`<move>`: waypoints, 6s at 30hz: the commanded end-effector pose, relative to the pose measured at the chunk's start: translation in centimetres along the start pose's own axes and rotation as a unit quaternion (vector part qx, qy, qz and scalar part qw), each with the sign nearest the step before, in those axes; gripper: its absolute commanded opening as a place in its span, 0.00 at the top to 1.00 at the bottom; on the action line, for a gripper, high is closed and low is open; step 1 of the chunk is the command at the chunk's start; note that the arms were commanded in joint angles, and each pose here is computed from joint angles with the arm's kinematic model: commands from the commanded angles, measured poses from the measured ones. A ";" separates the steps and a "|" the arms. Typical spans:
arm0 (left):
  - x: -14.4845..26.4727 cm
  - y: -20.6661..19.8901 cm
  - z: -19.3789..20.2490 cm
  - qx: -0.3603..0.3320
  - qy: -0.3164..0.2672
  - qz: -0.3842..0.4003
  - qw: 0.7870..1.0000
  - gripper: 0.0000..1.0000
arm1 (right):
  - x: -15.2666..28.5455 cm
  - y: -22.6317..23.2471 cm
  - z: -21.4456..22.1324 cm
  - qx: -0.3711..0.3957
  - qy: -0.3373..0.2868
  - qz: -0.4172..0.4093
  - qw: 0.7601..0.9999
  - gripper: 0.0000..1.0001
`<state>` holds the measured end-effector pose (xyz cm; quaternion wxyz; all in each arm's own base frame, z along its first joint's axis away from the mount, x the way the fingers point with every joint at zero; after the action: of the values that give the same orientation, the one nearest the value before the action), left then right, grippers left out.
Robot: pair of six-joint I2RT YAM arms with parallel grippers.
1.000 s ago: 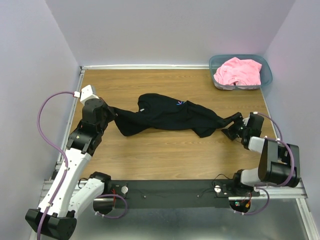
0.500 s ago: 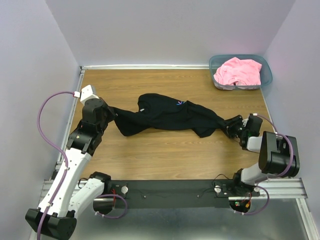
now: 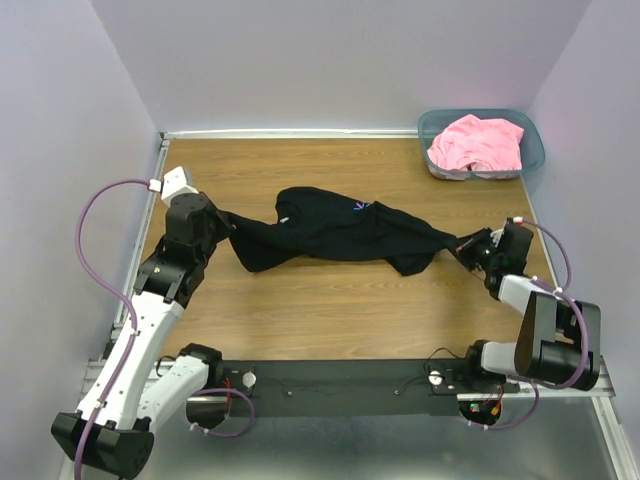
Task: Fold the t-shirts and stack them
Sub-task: Flatten the tshirt out, then fold the tshirt
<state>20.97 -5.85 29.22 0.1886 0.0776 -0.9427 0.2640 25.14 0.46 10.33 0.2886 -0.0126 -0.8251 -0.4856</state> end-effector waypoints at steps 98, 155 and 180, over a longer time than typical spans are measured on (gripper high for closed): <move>-25.7 -1.0 -7.6 -0.040 -0.024 0.002 0.999 1.00 | -14.0 12.2 -14.6 0.434 -0.099 0.085 0.891 0.99; -11.6 6.3 9.4 0.274 0.141 -0.032 0.951 0.97 | -14.4 3.7 -12.7 0.309 -0.017 0.209 0.928 0.99; -10.6 6.5 4.4 0.103 0.067 -0.095 0.988 0.28 | -4.1 9.3 4.4 0.346 0.201 0.190 0.897 0.24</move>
<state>26.99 -2.80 19.18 0.2570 0.1502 -0.8729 0.3866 33.23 7.67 16.05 0.4463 -0.0019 -0.8885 -0.1066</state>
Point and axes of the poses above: each gripper's point midway between its finger pads, its own x axis back along the fingers, its own y axis along the line the jaws close on, z = x × y, the point moved 9 cm from there along x, back along the fingers, and after that the axes turned 2 degrees about x, right-handed, at the moved point
